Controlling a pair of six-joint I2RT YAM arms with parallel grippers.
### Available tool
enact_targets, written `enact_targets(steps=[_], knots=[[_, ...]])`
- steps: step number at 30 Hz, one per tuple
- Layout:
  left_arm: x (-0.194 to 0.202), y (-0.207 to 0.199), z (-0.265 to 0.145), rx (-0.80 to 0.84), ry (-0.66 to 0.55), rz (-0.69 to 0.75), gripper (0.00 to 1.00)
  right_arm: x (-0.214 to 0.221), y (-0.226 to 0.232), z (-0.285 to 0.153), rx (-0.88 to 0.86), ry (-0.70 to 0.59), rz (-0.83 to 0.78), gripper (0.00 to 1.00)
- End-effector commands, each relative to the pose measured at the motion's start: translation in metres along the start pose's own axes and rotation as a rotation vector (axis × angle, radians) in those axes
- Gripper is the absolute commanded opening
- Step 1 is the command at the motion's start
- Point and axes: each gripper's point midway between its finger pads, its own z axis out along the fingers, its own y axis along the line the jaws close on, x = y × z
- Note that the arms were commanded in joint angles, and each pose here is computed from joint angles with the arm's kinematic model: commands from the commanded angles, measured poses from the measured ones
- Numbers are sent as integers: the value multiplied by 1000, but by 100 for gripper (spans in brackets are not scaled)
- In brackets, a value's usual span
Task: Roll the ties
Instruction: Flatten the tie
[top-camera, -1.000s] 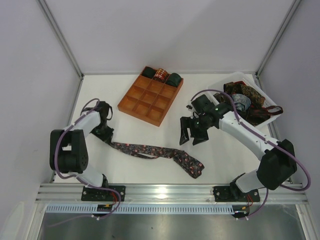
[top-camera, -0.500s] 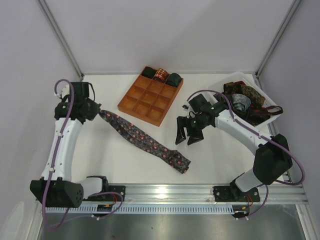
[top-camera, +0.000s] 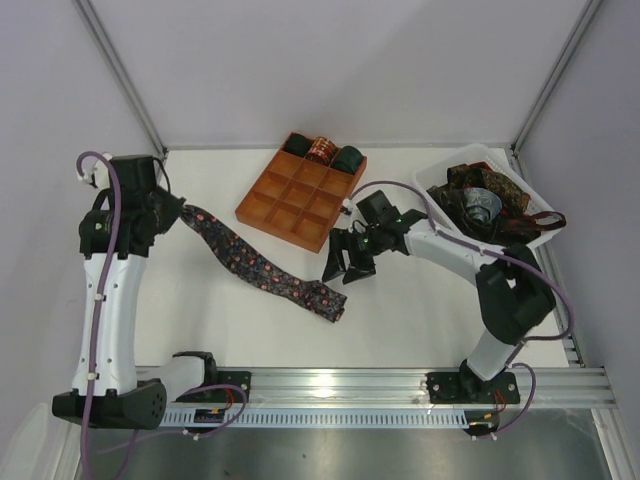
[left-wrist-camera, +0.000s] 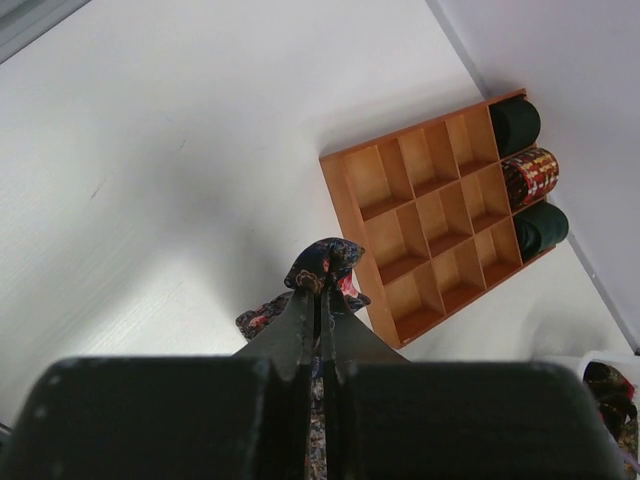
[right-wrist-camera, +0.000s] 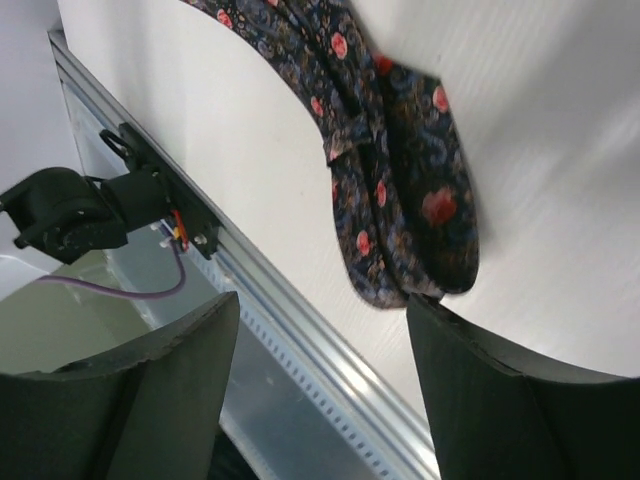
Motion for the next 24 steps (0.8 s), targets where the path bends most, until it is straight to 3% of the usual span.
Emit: enact_targets(steps=[1, 5, 9, 24], knots=[[-6, 2, -16, 39, -32, 18, 1, -34, 15, 6, -103, -79, -227, 76], [2, 1, -18, 63, 5, 19, 1, -48, 6, 25, -139, -45, -243, 76], [-3, -4, -25, 88, -10, 22, 1, -31, 19, 33, -270, 55, -251, 71], [-10, -25, -36, 179, -1, -1, 0, 3, -15, 59, -183, 139, -230, 68]])
